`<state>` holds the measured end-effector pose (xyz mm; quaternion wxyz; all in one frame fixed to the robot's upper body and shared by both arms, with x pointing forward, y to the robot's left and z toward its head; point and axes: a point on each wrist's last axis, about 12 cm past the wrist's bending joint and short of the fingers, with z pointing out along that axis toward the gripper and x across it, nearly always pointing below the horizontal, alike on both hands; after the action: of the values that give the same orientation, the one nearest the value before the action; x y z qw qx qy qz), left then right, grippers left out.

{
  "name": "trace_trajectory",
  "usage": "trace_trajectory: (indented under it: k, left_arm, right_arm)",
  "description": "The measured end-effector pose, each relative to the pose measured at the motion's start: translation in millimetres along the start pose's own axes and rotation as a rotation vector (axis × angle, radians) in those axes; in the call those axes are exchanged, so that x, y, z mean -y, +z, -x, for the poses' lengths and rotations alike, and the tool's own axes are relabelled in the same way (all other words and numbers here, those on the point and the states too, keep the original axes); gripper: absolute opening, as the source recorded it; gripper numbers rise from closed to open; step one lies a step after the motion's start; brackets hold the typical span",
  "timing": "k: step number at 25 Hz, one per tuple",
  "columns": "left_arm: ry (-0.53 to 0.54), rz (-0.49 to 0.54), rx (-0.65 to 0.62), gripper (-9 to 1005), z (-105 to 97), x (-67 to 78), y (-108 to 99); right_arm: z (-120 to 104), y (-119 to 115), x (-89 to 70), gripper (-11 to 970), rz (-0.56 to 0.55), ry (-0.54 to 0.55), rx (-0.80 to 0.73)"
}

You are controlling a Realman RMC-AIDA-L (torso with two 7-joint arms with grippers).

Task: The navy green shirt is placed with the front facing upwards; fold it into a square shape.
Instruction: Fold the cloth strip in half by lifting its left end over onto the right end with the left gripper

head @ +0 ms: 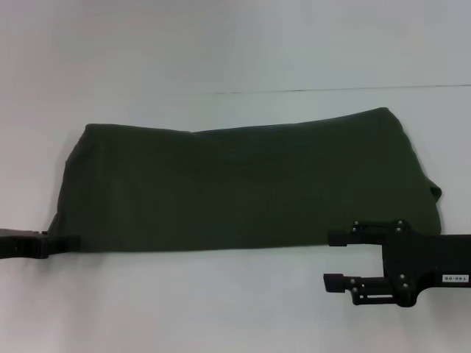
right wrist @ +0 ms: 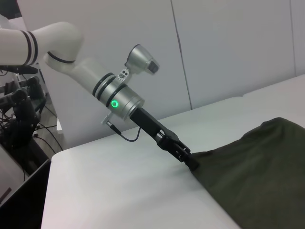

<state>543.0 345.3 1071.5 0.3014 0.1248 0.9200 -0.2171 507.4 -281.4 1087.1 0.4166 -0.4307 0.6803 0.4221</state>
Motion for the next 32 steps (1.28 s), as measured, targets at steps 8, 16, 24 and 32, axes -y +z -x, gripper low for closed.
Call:
trace_trajectory:
  k: [8,16,24,32]
  left_arm:
    - [-0.004,0.001,0.009,423,2,0.2,0]
    - [-0.001,-0.019,-0.003,126,-1,2.3,0]
    - [0.020,-0.090,0.014,7,-5,10.5,-1]
    - [0.055,-0.181,0.121,7,5,25.0,2]
  right_arm:
    - [0,-1,0.6,761,-0.008,0.003,-0.001]
    - [0,-14,3.6,760,-0.069,0.033,0.007]
    - [-26,-73,22.1,761,-0.482,0.293,0.037]
    - [-60,-98,19.3,760,-0.711,0.418,0.024]
